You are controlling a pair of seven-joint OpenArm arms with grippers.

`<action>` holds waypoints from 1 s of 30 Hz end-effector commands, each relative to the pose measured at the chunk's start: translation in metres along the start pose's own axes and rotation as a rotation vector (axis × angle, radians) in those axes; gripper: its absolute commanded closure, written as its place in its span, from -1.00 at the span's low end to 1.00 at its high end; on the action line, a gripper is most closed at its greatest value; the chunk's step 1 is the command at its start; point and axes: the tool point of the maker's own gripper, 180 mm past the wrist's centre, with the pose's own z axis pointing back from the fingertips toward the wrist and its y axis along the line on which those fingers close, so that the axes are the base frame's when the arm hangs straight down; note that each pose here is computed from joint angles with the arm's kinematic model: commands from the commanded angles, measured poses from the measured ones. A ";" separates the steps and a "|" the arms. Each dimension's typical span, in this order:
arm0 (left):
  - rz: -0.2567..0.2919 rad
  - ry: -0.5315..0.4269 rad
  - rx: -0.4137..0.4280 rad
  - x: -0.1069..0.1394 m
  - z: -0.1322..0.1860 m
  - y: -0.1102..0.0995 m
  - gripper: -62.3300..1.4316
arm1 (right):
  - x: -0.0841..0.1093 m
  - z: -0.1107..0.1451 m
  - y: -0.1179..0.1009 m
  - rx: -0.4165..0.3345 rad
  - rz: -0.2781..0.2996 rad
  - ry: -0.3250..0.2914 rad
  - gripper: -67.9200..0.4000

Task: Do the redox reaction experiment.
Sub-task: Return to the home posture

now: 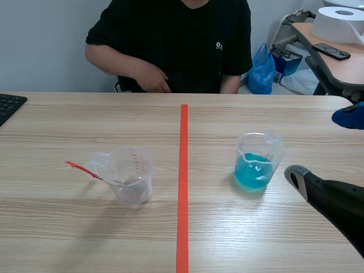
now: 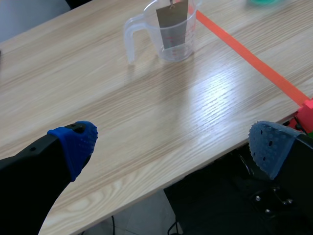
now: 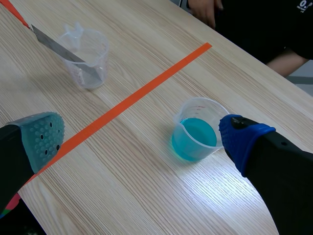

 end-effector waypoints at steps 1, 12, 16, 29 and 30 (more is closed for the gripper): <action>-0.003 -0.030 -0.003 0.009 -0.004 0.000 -1.00 | 0.015 -0.001 0.000 0.003 0.011 -0.051 -1.00; 0.053 -0.033 -0.060 0.015 -0.019 -0.001 -1.00 | 0.014 -0.001 0.000 0.003 0.011 -0.043 -1.00; 0.052 0.019 -0.061 0.005 -0.019 -0.002 -1.00 | 0.014 -0.001 0.000 0.003 0.011 -0.043 -1.00; 0.072 0.017 -0.034 0.006 -0.019 0.002 -1.00 | 0.014 -0.001 0.000 0.003 0.011 -0.041 -1.00; 0.072 0.016 -0.043 0.006 -0.019 0.000 -1.00 | 0.013 -0.001 0.000 0.002 0.011 -0.040 -1.00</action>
